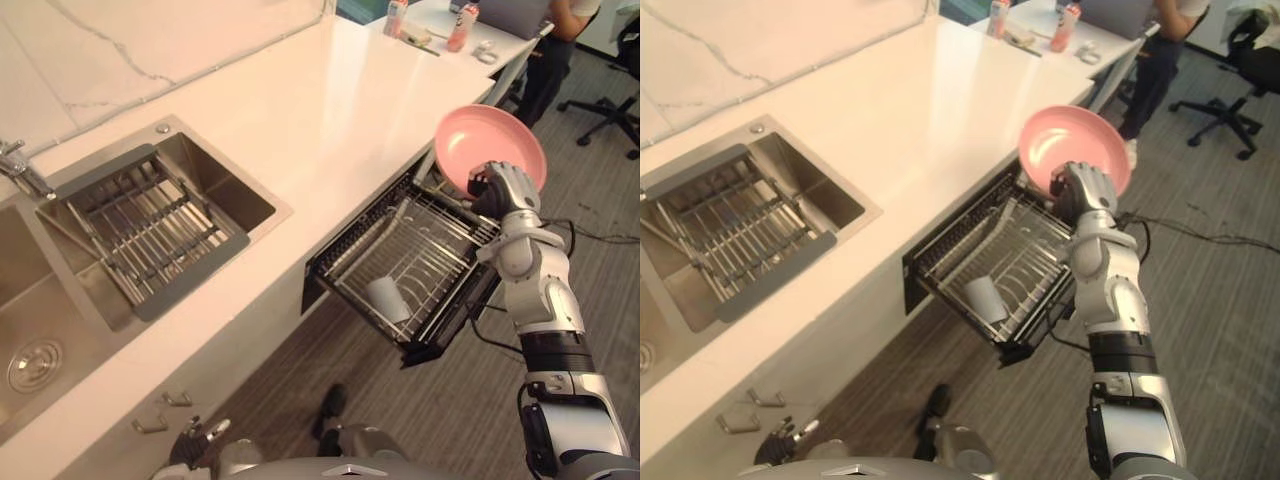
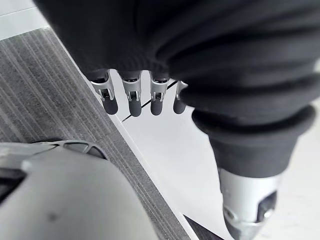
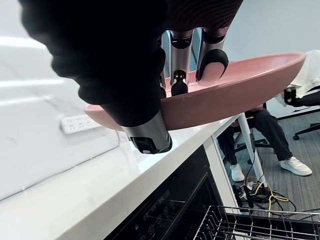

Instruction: Walk over to the sink, pick up the cup, carry it to the dishwasher, place the cup inside the dishwasher, then close the dishwasher door

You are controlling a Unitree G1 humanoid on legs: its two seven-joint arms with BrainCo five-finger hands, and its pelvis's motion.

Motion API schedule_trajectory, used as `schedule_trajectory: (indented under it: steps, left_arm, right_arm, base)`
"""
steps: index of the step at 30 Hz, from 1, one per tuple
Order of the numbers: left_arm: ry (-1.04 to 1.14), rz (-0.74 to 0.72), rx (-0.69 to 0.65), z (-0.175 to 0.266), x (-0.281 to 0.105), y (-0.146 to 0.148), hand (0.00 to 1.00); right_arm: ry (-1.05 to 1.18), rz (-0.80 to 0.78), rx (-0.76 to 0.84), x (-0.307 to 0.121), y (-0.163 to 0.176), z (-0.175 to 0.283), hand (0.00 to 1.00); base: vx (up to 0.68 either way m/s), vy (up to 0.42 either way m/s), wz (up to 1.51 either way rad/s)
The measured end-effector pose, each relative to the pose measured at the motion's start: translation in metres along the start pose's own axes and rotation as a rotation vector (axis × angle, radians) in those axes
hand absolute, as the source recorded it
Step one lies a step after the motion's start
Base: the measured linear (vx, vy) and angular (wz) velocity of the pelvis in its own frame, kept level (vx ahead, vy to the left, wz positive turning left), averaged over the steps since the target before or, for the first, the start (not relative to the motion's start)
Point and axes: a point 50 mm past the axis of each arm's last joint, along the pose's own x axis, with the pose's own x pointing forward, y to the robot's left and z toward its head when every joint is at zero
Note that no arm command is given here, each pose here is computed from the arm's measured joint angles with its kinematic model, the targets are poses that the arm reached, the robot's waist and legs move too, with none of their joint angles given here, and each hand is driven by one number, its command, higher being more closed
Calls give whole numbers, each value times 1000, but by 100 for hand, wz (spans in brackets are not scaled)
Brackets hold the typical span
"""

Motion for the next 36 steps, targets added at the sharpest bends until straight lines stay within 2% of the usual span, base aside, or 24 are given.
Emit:
schedule_trajectory:
  steps: [10, 14, 23, 31, 36]
  left_arm:
    - [-123, -32, -28, 42, 15, -11, 0]
    - [-158, -40, -46, 52, 18, -11, 0]
    - [-219, -73, -55, 73, 23, -18, 0]
    - [-256, -143, -21, 92, 27, -38, 0]
    - [-265, -188, -32, 95, 27, -52, 0]
  right_arm:
    - [82, 12, 21, -9, 10, -13, 100]
    - [91, -28, 67, -1, 4, -10, 100]
    - [106, 14, 167, 30, 4, -2, 100]
    - [141, 36, 224, 65, -18, -3, 100]
    - [212, -3, 272, 85, -56, -14, 100]
  base:
    - [-56, 185, 11]
    - [-64, 204, 6]
    - [-87, 144, 7]
    - [-112, 122, 6]
    - [-91, 119, 6]
